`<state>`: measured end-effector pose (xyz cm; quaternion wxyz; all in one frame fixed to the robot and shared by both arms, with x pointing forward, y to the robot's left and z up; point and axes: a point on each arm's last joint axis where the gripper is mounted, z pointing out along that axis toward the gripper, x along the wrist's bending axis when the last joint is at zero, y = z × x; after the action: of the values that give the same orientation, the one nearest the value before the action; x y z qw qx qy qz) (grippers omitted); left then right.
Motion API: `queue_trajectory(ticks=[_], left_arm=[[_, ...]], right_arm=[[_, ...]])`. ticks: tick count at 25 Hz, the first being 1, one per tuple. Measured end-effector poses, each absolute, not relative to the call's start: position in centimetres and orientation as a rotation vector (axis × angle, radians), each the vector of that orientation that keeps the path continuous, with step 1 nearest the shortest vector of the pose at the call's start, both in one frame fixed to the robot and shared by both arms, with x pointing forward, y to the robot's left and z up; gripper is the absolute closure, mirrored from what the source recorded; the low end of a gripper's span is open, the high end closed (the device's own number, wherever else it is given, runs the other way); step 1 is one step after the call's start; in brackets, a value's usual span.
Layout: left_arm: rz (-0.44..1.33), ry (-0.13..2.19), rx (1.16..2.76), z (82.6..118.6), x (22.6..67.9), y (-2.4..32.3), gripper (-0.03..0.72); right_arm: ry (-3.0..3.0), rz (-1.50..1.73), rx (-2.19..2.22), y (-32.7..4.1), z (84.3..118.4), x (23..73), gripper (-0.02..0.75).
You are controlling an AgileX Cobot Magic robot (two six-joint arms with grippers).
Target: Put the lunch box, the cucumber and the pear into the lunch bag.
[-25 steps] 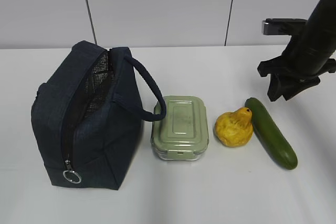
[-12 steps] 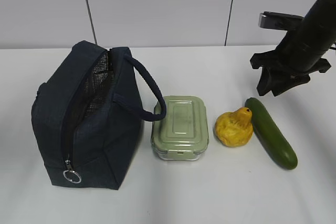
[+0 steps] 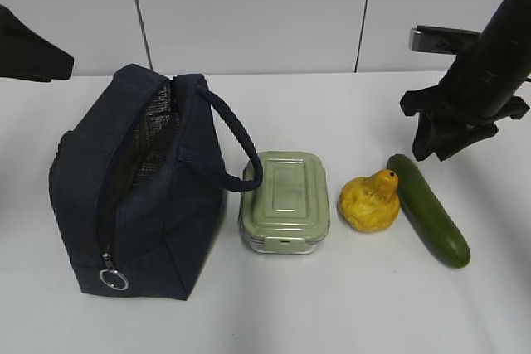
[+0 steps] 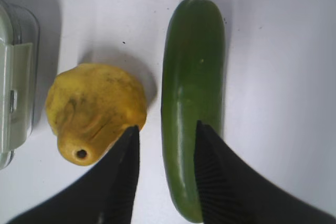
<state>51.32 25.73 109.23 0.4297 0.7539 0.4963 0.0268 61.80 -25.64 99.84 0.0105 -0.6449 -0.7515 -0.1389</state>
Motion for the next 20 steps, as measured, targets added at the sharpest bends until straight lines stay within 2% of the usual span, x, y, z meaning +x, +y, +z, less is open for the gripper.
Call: queue_trajectory(ticks=[6, 8, 13, 16, 20], left_arm=[[0.051, 1.212, 1.887, 109.3, 51.2, 25.3, 0.424], [0.054, 1.211, 1.902, 109.3, 51.1, 25.4, 0.422], [0.051, 1.217, 1.912, 109.2, 51.0, 25.5, 0.422], [0.043, 1.216, 1.915, 109.2, 50.9, 25.4, 0.422], [0.038, 1.215, 1.916, 109.2, 50.9, 25.4, 0.422]], right_arm=[[-2.372, -0.36, -2.007, -26.0, 99.6, 61.4, 0.447], [-2.378, -0.308, -1.995, -26.2, 99.0, 61.0, 0.407], [-2.39, -0.215, -1.959, -26.5, 97.6, 60.0, 0.212], [-2.418, -0.254, -1.911, -26.3, 97.5, 60.0, 0.167], [-2.437, -0.332, -1.909, -26.0, 97.5, 60.5, 0.157]])
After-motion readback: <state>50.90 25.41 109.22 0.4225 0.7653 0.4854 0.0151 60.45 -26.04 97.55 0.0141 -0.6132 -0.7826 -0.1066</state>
